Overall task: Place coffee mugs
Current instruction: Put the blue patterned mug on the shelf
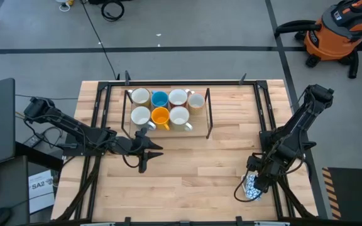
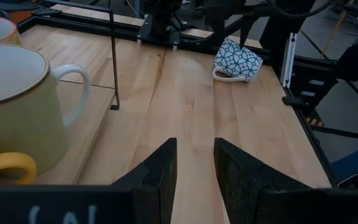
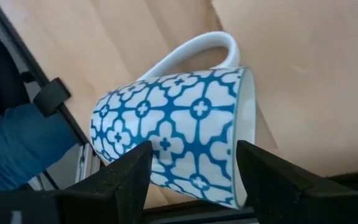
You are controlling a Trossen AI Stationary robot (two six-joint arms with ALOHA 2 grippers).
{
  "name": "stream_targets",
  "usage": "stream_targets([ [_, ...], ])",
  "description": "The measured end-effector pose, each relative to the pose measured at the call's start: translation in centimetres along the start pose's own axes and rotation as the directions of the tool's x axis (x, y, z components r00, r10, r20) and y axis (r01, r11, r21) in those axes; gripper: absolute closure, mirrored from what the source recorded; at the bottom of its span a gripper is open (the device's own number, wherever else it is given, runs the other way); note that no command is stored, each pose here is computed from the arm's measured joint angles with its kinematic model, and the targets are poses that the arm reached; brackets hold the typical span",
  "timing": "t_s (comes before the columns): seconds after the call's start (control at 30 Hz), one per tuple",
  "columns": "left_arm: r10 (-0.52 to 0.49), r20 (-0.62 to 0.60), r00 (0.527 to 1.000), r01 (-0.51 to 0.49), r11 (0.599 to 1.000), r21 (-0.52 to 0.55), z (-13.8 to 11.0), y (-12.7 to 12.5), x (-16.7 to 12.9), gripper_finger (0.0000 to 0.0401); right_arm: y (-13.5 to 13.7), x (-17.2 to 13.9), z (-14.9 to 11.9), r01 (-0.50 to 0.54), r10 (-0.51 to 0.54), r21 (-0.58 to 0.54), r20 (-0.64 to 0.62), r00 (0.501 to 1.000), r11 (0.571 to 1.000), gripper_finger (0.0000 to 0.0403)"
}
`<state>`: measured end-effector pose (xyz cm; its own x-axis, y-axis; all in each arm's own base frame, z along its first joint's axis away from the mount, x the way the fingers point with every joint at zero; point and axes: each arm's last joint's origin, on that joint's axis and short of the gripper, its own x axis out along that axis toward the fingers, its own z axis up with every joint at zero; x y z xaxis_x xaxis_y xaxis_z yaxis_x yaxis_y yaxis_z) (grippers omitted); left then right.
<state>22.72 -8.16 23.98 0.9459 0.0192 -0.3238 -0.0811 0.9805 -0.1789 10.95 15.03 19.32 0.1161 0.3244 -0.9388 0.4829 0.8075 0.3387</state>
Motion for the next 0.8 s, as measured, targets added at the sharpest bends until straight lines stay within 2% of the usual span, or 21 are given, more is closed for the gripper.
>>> stream_targets([
  [0.33, 0.000, 0.000, 1.000, 0.000, 1.000, 0.000, 0.00, 0.00, 0.00, 0.0289, 0.63, 0.66, 0.17, -0.021, 0.021, -0.034, 0.004, 1.000, 0.999, 0.0167],
  [0.8, 0.000, 0.000, 1.000, 0.000, 1.000, 0.000, 0.00, 0.00, 0.01, 0.0289, 0.92, 0.72, 0.25, -0.046, 0.047, -0.054, 0.014, 0.999, 0.997, 0.0233],
])
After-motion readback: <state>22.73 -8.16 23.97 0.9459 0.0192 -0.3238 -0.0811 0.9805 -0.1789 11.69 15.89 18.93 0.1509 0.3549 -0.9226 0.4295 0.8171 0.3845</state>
